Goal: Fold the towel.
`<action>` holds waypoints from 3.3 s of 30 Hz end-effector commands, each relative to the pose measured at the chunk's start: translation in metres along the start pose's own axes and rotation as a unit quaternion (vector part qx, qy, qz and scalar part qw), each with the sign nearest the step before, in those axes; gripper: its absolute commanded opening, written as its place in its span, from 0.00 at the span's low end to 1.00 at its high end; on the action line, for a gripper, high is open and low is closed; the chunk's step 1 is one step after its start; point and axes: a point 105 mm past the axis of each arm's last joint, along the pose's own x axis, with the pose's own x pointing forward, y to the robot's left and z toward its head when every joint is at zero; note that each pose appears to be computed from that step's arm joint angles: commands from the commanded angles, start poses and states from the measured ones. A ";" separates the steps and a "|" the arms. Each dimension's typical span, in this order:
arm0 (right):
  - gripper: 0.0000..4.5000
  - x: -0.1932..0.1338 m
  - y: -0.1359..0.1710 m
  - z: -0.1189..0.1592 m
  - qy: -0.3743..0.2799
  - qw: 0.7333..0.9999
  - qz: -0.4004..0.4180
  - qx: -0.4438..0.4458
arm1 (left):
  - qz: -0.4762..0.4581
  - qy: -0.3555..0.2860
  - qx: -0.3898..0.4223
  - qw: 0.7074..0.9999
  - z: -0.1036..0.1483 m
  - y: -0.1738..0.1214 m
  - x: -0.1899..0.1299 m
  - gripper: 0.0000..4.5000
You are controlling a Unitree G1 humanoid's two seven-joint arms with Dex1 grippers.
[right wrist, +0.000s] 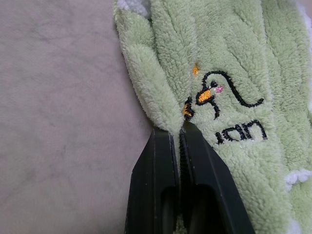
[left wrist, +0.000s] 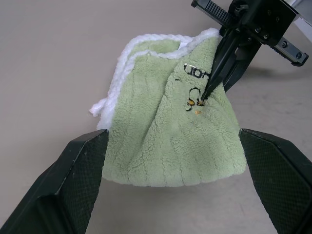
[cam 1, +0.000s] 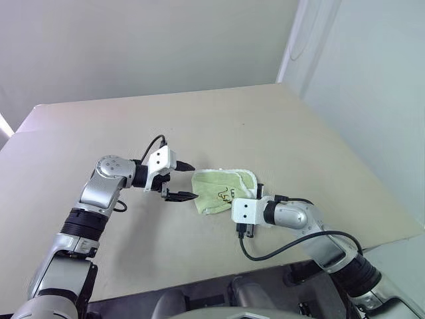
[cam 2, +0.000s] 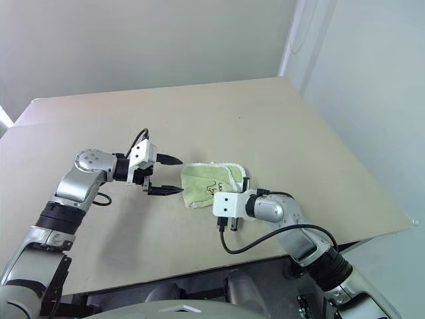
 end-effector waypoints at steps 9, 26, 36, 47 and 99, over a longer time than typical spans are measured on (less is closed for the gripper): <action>0.01 -0.016 -0.051 0.027 -0.080 0.987 -0.098 0.101 | 0.003 -0.005 0.019 1.000 0.011 0.006 0.002 1.00; 0.01 -0.076 -0.112 0.010 -0.128 0.931 -0.212 0.270 | 0.009 -0.005 0.010 1.000 0.010 0.010 0.003 1.00; 0.01 -0.153 -0.196 -0.055 -0.021 0.867 -0.443 0.228 | 0.010 -0.004 0.011 1.000 0.008 0.011 0.005 1.00; 0.01 -0.091 -0.121 -0.085 0.075 0.927 -0.335 0.155 | 0.010 0.000 0.018 1.000 0.005 0.009 0.006 1.00; 0.97 -0.083 -0.096 -0.037 -0.106 0.846 -0.215 0.475 | 0.010 0.025 0.033 0.999 -0.007 0.014 0.008 1.00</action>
